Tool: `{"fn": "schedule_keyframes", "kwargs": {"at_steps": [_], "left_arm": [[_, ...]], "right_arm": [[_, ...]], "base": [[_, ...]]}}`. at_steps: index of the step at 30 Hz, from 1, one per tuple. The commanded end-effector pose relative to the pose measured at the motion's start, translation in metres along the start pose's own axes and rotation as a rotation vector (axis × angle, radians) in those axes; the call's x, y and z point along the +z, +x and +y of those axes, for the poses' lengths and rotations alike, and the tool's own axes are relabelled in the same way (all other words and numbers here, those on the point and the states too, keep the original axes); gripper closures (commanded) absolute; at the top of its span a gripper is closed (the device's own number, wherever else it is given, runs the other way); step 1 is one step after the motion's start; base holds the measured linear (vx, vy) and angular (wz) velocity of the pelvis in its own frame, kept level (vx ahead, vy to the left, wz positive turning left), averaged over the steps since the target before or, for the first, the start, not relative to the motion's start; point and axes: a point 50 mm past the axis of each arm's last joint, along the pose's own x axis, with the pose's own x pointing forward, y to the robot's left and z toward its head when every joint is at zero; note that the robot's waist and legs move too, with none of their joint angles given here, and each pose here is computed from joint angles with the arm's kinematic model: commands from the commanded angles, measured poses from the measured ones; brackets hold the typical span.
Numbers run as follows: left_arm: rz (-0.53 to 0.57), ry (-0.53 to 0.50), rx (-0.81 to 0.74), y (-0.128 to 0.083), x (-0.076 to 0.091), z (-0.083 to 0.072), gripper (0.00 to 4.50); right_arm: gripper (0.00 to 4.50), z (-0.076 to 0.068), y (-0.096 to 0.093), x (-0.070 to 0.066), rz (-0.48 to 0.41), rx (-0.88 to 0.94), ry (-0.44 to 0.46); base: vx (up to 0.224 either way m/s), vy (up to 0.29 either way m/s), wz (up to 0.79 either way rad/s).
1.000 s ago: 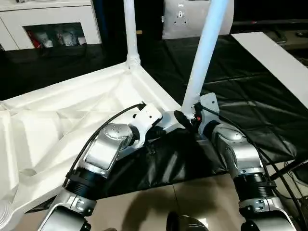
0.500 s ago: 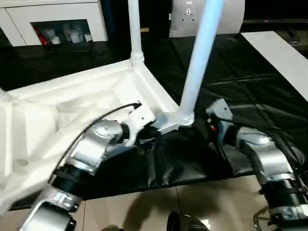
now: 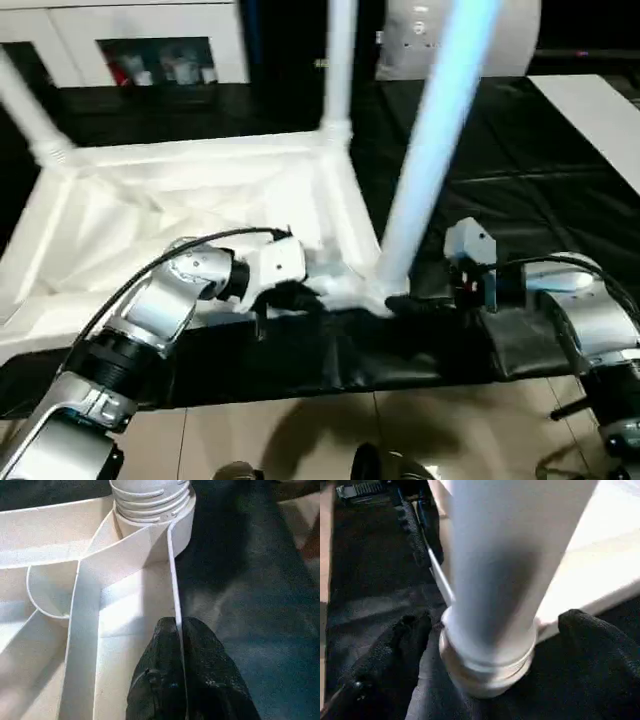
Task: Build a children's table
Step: Rotate leg to tighten
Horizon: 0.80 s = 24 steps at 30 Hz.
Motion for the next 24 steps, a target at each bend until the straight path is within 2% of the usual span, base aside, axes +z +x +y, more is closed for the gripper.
{"fn": "schedule_keyframes", "kwargs": {"at_steps": [1, 3, 4, 15, 22, 24], "left_arm": [[0.038, 0.044, -0.12, 0.009, -0.001, -0.009, 4.5], [0.04, 0.055, -0.134, 0.009, -0.001, -0.009, 4.5], [0.039, 0.059, -0.138, 0.009, -0.001, -0.009, 4.5], [0.039, 0.08, -0.154, 0.009, -0.002, -0.008, 4.5], [0.027, 0.058, -0.16, 0.009, -0.005, -0.009, 4.5], [0.023, 0.016, -0.129, 0.01, -0.007, -0.009, 4.5]], "right_arm": [[0.4, 0.0, -0.001, 0.002, 0.022, 0.053, -0.018], [0.43, 0.001, 0.001, 0.001, 0.024, 0.086, -0.001], [0.66, 0.001, 0.002, 0.0, 0.03, 0.097, 0.002], [1.63, 0.0, 0.006, -0.004, 0.037, 0.127, 0.01], [1.77, 0.004, 0.011, -0.006, 0.011, 0.15, 0.04], [1.77, 0.009, 0.016, -0.006, -0.032, 0.147, 0.095]], "base": [[0.0, 0.0, 0.0], [0.0, 0.0, 0.0], [0.0, 0.0, 0.0], [0.0, 0.0, 0.0], [0.0, 0.0, 0.0], [0.0, 0.0, 0.0]]}}
